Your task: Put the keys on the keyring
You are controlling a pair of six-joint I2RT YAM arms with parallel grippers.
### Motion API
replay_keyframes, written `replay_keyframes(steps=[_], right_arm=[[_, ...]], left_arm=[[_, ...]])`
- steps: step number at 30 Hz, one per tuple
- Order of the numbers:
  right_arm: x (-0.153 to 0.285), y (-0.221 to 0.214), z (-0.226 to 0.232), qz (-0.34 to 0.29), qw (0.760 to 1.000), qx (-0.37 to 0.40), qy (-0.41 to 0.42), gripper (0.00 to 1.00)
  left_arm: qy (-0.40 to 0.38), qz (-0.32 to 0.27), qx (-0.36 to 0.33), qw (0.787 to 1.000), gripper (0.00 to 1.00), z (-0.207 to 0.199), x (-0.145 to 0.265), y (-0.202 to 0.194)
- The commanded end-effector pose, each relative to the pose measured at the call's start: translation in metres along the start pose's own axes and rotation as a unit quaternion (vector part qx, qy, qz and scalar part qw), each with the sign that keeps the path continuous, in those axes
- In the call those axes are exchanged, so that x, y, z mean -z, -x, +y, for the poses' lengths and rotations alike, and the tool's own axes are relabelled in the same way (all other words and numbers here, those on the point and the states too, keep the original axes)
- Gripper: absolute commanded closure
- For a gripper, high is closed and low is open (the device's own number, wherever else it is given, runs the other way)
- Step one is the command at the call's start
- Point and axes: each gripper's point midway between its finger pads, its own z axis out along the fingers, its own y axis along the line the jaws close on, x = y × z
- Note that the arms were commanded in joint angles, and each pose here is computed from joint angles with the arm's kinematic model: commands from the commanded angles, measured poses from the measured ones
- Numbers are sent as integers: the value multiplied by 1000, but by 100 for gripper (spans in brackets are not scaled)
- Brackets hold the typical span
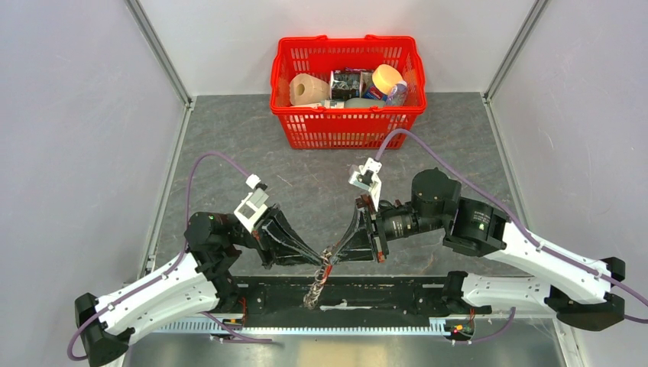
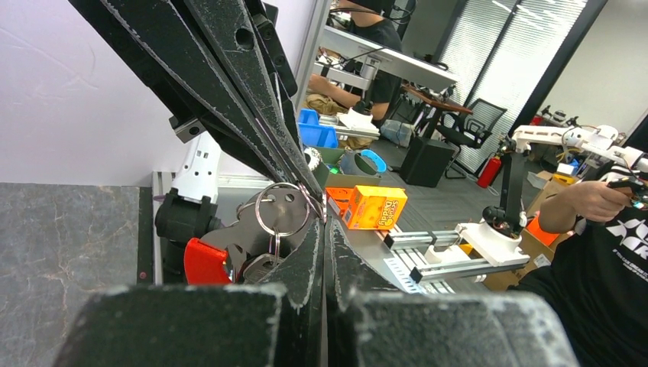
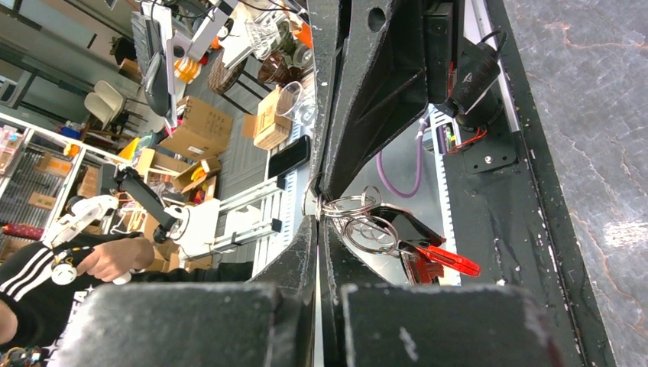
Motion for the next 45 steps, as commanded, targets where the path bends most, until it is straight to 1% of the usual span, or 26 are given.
replay_keyframes(steps=[1,9,11,12,15,17,18,20,21,23,30,35,38,45], right_arm=[[6,9,6,-23,999,34,-6,100],[14,17,5,-44,997,61,-28,100],[13,20,5,-46,996,64,-29,100],[13,21,5,-47,996,68,-30,100],[14,25,4,-53,994,82,-40,100],[15,28,3,-54,993,93,-47,100],[16,29,2,-55,992,98,-51,100],[17,32,4,-55,991,110,-51,100],[16,33,5,-55,991,116,-49,100],[16,33,8,-51,989,129,-41,100],[17,36,19,-49,983,175,-16,100],[16,37,22,-54,977,206,-2,100],[14,36,22,-56,975,216,5,100],[11,38,14,-58,973,225,-9,100]], left_arm=[[-21,-28,-34,999,98,-18,-2,23],[-43,-28,-53,997,98,-29,7,13],[-47,-29,-56,997,96,-30,8,10],[-50,-29,-57,997,94,-31,9,9],[-60,-27,-62,996,78,-35,11,5],[-63,-27,-65,996,70,-36,12,5],[-63,-27,-66,996,63,-36,12,4],[-62,-26,-67,995,53,-36,12,4],[-60,-24,-67,996,49,-35,12,3],[-50,-21,-66,996,47,-30,12,1],[-10,-35,-60,998,45,-14,9,7],[8,-50,-34,998,46,-7,5,15],[15,-57,-23,998,46,-3,4,17],[25,-81,-31,996,47,-2,5,26]])
